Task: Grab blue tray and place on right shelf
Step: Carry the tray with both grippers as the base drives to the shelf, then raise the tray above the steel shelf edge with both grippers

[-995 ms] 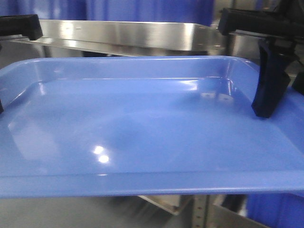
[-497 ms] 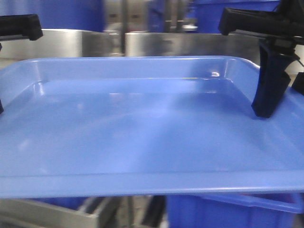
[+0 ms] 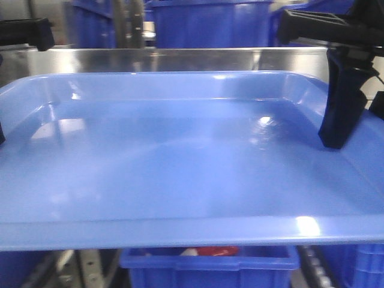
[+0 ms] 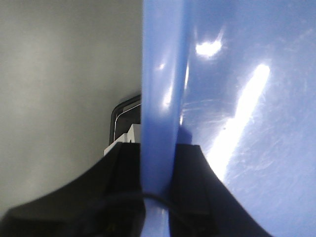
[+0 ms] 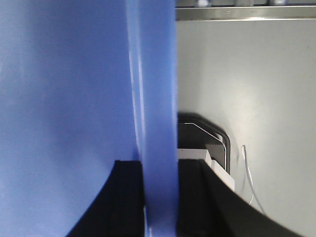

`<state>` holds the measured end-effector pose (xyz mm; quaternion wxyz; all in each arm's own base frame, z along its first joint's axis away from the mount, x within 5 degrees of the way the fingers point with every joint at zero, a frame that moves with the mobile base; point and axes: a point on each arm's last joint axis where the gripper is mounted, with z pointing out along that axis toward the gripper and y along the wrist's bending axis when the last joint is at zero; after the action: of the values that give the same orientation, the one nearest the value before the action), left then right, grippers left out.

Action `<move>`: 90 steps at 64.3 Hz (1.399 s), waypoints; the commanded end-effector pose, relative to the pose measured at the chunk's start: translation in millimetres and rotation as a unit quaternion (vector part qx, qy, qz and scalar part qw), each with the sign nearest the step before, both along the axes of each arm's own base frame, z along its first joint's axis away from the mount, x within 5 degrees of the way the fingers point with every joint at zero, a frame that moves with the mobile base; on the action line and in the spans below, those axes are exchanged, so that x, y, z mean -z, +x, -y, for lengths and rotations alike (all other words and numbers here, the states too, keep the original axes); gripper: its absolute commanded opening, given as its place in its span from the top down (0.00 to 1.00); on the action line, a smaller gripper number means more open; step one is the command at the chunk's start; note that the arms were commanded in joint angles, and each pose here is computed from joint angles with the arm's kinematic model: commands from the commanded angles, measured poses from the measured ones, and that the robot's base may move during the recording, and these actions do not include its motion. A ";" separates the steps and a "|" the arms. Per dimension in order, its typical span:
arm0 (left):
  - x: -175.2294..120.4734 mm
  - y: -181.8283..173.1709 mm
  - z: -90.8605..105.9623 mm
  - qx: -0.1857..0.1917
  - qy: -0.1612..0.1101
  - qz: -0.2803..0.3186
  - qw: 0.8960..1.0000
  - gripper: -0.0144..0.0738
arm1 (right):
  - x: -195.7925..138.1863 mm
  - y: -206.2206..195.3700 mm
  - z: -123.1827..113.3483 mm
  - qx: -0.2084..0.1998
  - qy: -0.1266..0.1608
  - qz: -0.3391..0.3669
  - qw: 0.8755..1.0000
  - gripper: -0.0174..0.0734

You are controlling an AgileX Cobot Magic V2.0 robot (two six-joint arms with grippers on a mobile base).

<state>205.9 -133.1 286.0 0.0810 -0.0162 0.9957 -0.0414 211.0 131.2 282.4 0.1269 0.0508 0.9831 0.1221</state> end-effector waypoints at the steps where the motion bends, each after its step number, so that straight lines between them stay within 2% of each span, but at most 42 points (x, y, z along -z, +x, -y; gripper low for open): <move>1: -13.4 0.4 -7.4 -0.012 0.015 0.027 0.999 0.89 | -17.1 -0.3 2.4 0.002 0.011 0.034 0.999 0.63; 77: -13.4 0.4 -7.1 -0.012 0.014 0.028 0.999 0.89 | -17.1 -0.3 2.4 0.002 0.011 0.034 0.999 0.63; 90: -13.3 0.0 -6.8 -0.013 0.012 0.025 1.000 0.89 | -18.2 1.8 1.3 0.003 0.018 0.047 0.999 0.64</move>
<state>205.9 -133.1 286.0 0.0810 -0.0162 0.9957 -0.0414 211.2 131.3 282.4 0.1276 0.0514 0.9829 0.1227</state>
